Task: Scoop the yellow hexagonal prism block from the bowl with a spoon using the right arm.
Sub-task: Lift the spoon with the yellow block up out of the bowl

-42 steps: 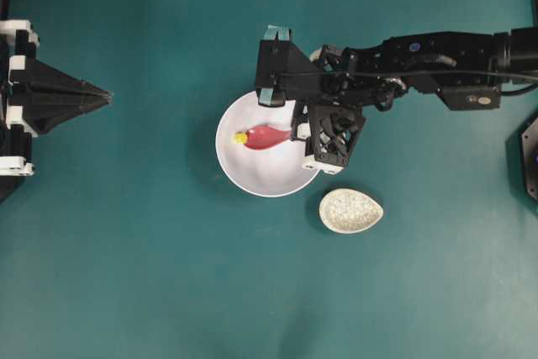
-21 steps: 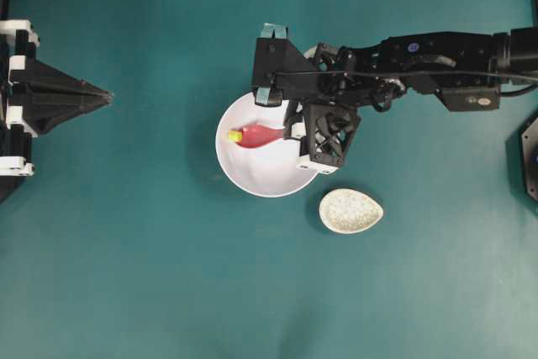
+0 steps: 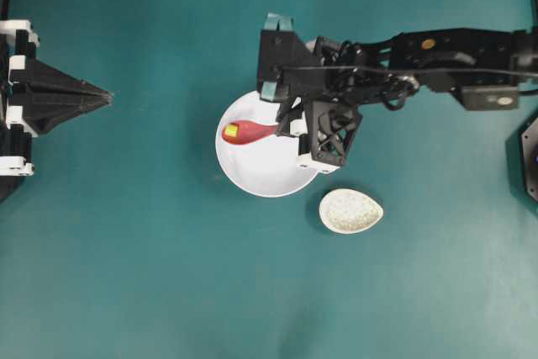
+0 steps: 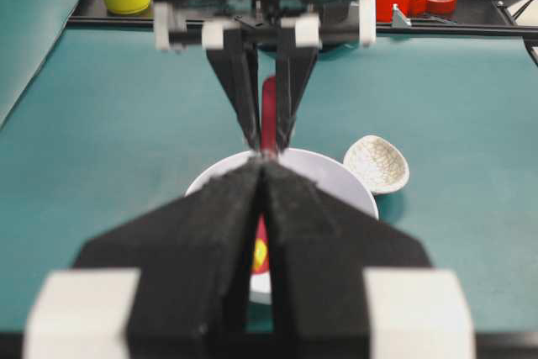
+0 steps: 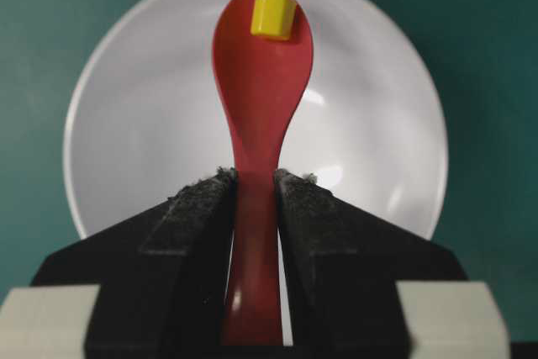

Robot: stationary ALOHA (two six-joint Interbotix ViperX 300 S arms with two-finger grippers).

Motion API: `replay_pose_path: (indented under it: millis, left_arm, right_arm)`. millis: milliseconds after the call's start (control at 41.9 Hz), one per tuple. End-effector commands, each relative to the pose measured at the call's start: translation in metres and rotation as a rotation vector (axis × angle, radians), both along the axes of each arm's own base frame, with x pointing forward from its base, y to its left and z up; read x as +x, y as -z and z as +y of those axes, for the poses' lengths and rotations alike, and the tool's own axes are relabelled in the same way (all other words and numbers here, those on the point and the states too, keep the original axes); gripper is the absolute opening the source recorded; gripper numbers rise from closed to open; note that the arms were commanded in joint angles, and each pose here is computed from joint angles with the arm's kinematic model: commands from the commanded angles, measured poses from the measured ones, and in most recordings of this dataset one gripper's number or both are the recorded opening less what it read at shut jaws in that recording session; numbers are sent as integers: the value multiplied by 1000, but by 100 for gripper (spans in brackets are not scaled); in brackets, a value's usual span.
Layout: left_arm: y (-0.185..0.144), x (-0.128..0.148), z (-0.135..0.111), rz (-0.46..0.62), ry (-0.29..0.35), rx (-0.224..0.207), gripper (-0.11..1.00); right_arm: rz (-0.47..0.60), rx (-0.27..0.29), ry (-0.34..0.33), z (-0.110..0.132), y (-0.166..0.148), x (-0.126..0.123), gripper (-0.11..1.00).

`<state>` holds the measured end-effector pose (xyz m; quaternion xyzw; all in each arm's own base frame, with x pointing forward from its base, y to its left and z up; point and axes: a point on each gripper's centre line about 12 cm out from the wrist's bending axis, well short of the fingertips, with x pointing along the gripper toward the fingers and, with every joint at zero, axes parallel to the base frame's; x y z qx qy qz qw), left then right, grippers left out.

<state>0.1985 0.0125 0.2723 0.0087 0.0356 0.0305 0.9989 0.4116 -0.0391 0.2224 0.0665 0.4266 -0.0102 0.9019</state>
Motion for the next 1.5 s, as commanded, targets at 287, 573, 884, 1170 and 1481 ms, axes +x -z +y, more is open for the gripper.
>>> replay_pose_path:
  millis: [287, 573, 884, 1170, 1481]
  left_arm:
    - [-4, 2, 0, -12, -1, -2, 0]
    - [-4, 2, 0, -14, -1, -4, 0]
    - [-4, 2, 1, -16, -3, -4, 0]
    - [-4, 2, 1, -17, -3, -4, 0]
    - [-5, 1, 0, -22, -1, -2, 0]
  right_arm:
    - [-191, -84, -34, 6, -65, -23, 23]
    - [-309, -152, -44, 9, -81, -47, 23]
    - [-435, -172, -20, 11, -95, -78, 23]
    - [-441, -173, -19, 11, -95, -85, 23]
    - [-424, -169, -18, 11, -85, -88, 23]
